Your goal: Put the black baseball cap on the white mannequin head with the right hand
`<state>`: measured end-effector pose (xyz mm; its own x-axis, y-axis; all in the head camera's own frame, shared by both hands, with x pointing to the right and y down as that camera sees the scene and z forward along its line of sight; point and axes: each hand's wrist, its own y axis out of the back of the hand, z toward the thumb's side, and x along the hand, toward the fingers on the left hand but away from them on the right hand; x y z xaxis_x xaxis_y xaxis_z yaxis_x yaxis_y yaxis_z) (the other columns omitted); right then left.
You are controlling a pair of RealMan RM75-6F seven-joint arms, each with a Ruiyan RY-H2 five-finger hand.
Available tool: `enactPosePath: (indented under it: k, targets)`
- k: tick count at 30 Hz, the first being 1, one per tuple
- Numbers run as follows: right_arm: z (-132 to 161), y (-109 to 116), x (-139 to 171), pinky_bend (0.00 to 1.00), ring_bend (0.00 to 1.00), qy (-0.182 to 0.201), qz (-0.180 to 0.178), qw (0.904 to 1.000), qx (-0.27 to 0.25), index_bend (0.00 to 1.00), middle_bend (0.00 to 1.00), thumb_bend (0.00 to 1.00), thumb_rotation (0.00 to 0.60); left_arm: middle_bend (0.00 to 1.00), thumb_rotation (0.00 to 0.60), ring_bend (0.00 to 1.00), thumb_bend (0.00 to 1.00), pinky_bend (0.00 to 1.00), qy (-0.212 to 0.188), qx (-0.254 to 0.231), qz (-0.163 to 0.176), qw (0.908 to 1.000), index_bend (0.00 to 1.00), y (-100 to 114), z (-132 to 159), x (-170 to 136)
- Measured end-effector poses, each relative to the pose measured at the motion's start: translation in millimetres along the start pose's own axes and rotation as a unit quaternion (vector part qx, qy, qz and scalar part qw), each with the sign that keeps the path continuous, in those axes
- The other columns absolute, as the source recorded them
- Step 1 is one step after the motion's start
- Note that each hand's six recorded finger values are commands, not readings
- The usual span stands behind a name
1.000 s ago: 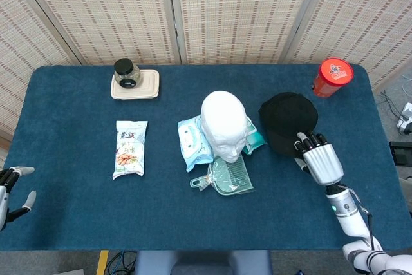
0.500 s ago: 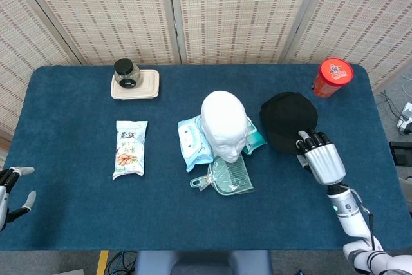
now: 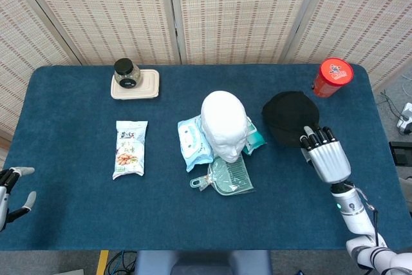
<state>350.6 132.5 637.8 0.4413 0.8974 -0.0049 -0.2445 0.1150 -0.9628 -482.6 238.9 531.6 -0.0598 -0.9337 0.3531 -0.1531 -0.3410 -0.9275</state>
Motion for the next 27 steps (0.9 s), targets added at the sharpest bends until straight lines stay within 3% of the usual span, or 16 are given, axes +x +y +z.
enactPosePath:
  k: [14, 27]
  targets:
    - [-10, 37, -28, 0.38, 0.27, 0.037, -0.067, 0.9927, 0.093, 0.77, 0.4, 0.48, 0.6, 0.32, 0.6, 0.26, 0.33, 0.51, 0.0, 0.001, -0.001, 1.0, 0.3, 0, 1, -1]
    - [-10, 56, -50, 0.38, 0.28, 0.056, -0.102, 0.9839, 0.136, 0.78, 0.42, 0.48, 0.6, 0.32, 0.6, 0.26, 0.33, 0.51, 0.001, 0.0, -0.001, 1.0, 0.3, 0, 0, 0]
